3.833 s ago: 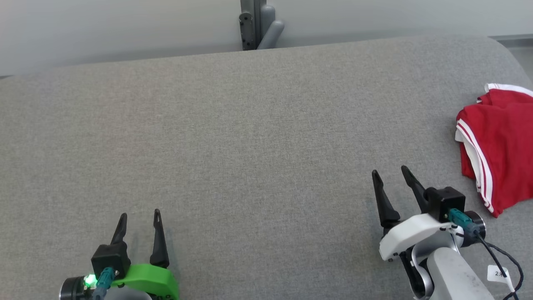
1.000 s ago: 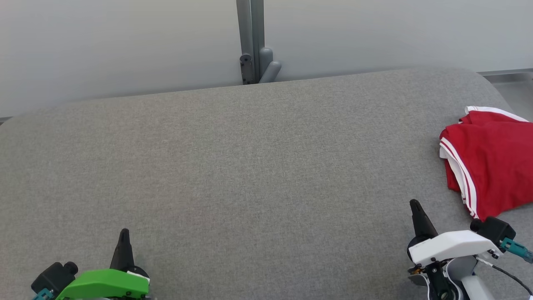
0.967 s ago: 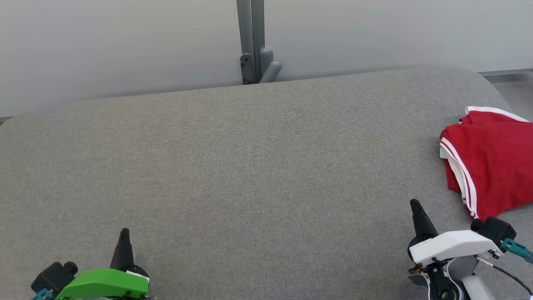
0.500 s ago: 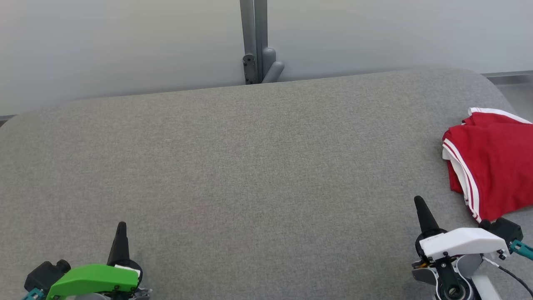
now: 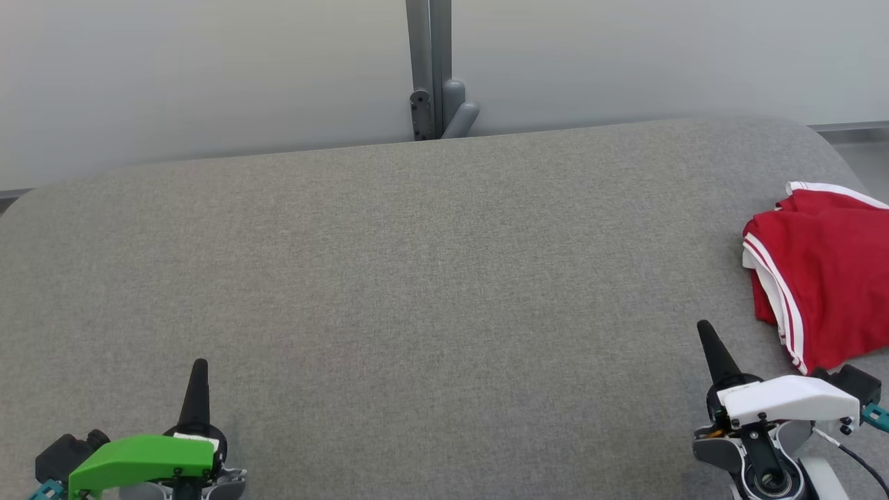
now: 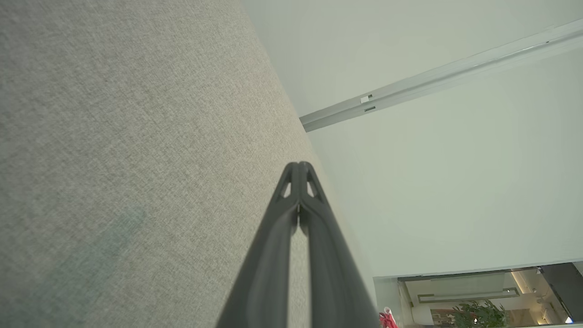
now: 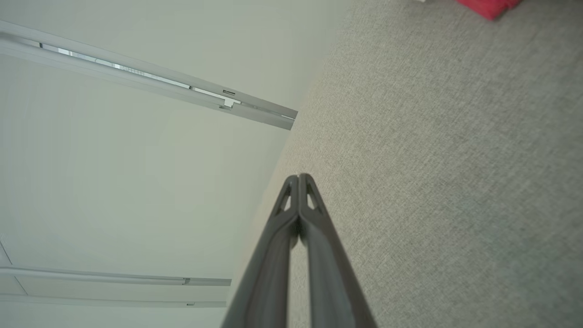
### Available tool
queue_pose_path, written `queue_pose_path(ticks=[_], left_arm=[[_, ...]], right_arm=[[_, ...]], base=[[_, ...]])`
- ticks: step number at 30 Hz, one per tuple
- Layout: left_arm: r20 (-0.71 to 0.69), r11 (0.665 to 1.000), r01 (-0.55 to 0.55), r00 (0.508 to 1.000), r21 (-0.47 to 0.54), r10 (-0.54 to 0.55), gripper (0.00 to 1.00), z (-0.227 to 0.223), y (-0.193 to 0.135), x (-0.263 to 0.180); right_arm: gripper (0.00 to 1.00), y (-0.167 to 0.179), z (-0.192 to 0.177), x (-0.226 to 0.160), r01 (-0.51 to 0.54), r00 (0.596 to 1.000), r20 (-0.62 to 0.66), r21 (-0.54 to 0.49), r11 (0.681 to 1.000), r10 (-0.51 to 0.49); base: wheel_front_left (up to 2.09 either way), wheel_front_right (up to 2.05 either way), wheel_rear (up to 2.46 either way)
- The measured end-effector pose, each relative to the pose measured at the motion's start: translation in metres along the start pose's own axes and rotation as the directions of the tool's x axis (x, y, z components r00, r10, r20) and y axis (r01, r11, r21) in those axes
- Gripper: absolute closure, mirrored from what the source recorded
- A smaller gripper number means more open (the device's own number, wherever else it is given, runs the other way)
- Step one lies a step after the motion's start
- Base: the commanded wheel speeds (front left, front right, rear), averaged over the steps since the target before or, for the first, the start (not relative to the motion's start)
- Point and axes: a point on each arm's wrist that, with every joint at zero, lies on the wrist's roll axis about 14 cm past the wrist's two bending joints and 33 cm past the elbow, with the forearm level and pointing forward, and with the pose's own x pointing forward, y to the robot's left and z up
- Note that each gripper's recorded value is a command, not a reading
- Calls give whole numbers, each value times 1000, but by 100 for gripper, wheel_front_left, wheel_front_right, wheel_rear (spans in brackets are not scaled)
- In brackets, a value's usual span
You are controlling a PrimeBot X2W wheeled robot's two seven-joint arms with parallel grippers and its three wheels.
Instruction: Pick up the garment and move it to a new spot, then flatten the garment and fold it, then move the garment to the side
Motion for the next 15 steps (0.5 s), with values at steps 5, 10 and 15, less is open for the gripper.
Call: queue_pose_path(ticks=[5,10,15], left_arm=[[4,999,17,1000,-39,-17,100,3,-4,1],[10,996,28,1000,-87,-27,100,6,-7,1],[18,988,53,999,-146,-50,100,11,-13,2]], right_arm=[[100,2,1,1,-8,1000,2,46,999,8],[100,5,2,2,-17,1000,1,89,996,17],[100,8,5,3,-28,1000,3,148,989,28]], base=[[0,0,0],[0,0,0],[0,0,0]])
